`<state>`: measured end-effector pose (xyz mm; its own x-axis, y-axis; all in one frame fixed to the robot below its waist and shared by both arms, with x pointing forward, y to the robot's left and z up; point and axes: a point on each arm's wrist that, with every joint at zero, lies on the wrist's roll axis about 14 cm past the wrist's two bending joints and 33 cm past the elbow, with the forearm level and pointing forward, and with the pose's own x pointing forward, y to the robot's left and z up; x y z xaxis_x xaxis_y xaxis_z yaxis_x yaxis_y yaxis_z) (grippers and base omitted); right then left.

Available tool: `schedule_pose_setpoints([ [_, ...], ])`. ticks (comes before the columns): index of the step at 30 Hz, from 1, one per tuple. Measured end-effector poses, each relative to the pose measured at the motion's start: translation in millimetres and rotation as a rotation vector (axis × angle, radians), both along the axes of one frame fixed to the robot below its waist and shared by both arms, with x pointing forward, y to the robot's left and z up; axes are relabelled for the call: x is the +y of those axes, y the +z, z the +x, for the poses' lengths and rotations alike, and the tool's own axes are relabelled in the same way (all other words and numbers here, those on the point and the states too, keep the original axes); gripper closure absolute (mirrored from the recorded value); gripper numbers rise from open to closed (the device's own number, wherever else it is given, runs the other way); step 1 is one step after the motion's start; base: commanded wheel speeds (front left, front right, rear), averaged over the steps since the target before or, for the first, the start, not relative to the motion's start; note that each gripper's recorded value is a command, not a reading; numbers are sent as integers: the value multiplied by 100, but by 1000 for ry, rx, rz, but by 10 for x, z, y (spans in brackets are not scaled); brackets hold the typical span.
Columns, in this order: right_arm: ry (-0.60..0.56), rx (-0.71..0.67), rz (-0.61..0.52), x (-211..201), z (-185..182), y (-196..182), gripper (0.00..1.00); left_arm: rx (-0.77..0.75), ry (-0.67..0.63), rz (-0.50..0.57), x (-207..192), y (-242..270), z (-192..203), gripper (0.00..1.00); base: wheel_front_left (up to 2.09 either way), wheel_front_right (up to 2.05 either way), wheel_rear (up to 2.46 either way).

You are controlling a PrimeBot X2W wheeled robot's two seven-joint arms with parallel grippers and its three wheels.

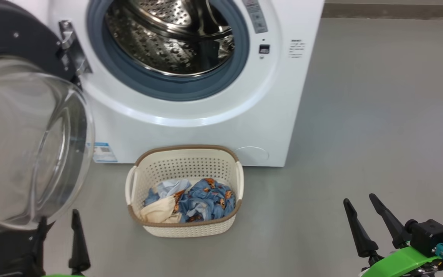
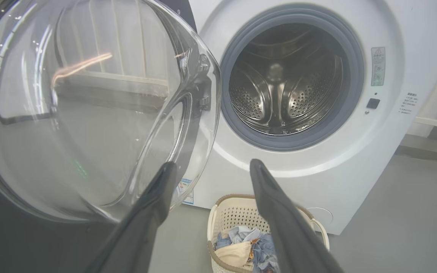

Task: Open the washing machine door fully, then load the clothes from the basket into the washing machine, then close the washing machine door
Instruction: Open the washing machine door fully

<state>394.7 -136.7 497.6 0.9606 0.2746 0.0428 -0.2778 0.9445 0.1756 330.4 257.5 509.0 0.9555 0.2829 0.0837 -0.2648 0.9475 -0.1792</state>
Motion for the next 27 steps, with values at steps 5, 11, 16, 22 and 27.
schedule_pose_setpoints([
  [5,-29,-23,-4,-104,-66,72,0,3,-83,-17,-246,-28,68,0,0,0,0],
  [11,-70,-40,-18,-247,-167,121,0,15,-155,-29,-429,-84,106,0,0,0,0],
  [16,-103,-53,-25,-354,-247,154,0,17,-220,-38,-564,-105,147,0,0,0,0],
  [22,-118,-72,-44,-391,-302,199,0,13,-241,-38,-615,-96,166,0,0,0,0],
  [27,-127,-82,-38,-410,-313,234,0,12,-239,-30,-606,-90,133,0,0,0,0],
])
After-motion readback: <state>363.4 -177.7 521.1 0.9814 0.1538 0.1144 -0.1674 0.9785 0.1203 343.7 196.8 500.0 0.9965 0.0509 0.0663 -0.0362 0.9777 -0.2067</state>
